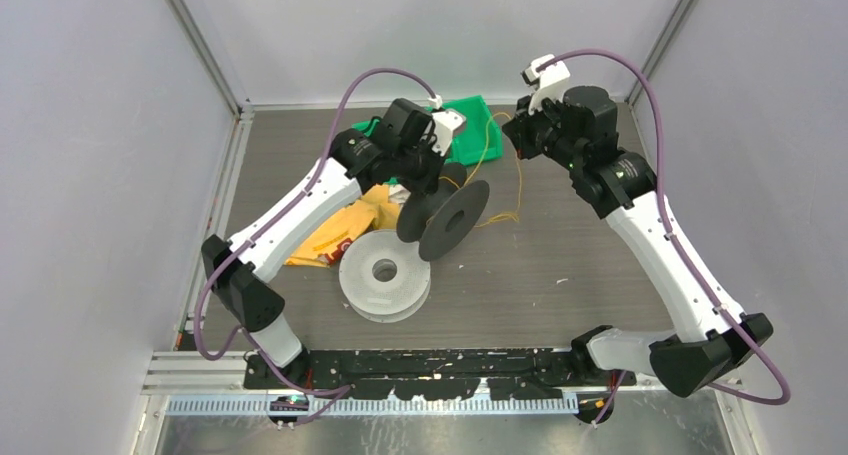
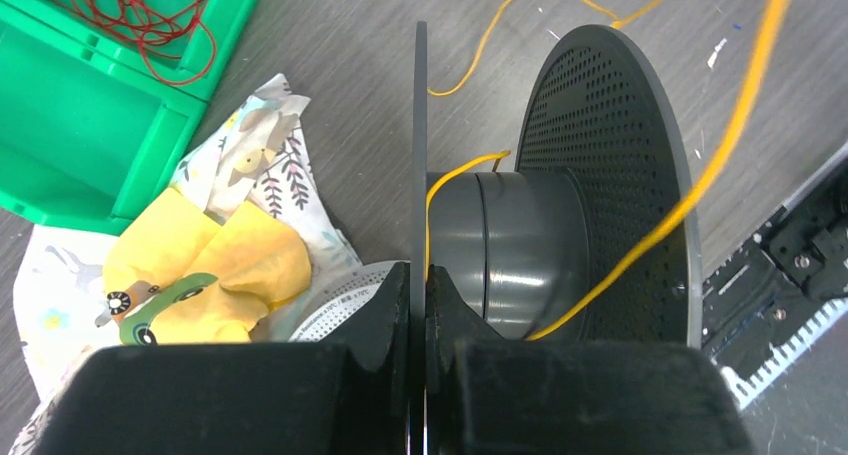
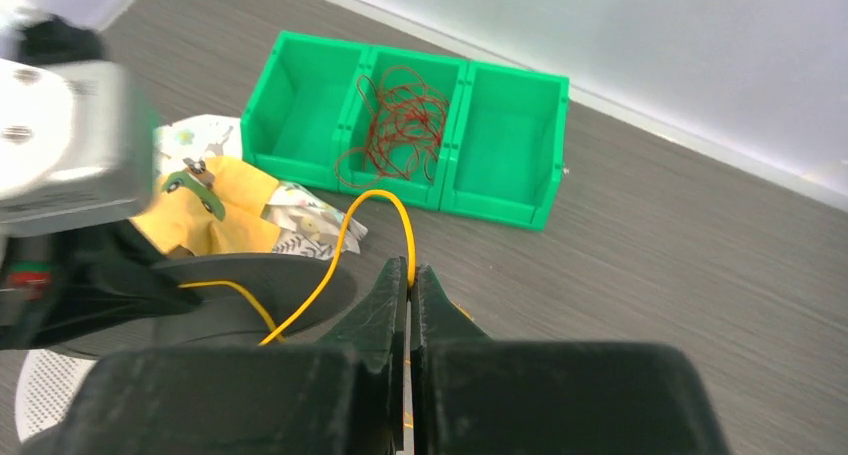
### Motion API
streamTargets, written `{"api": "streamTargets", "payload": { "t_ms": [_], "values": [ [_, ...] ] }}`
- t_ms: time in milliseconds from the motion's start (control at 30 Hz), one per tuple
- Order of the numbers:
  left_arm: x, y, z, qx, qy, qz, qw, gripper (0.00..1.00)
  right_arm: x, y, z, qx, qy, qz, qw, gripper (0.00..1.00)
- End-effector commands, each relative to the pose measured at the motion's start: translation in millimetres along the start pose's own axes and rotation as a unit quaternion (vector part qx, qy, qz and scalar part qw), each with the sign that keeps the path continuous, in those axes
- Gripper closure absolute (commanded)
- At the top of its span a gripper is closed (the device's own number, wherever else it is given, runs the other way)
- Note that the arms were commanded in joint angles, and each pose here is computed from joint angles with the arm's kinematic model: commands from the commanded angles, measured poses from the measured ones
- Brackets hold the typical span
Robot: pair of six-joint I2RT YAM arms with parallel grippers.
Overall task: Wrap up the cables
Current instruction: Wrap the cable around the cable reel.
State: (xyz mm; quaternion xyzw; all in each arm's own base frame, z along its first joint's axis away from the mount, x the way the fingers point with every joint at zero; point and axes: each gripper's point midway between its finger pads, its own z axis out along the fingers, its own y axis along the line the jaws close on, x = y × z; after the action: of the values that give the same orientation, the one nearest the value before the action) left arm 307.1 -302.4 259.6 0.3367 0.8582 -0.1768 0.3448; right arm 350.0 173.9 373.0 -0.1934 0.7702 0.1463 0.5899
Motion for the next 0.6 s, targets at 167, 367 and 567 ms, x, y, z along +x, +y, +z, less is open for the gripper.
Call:
{"api": "streamTargets", "payload": {
  "t_ms": [167,367,567],
  "values": [
    [-37.8,-35.2,-89.7,0.091,-0.103,0.068,0.988,0.99,42.4,10.1,-2.8,-0.072,0.035,0.008,0.997,1.0],
    [-66.7,-50.8,-141.6,0.182,-0.182,0.032,0.966,1.0,64.5,20.2,-7.0,-0.093,0.027,0.026,0.995,1.0],
    [-90.9,-31.0,-168.9,0.194,-0.243,-0.033,0.95,1.0,86.5,23.7,-6.0,-0.1,0.034,0.035,0.994,1.0]
  ]
}}
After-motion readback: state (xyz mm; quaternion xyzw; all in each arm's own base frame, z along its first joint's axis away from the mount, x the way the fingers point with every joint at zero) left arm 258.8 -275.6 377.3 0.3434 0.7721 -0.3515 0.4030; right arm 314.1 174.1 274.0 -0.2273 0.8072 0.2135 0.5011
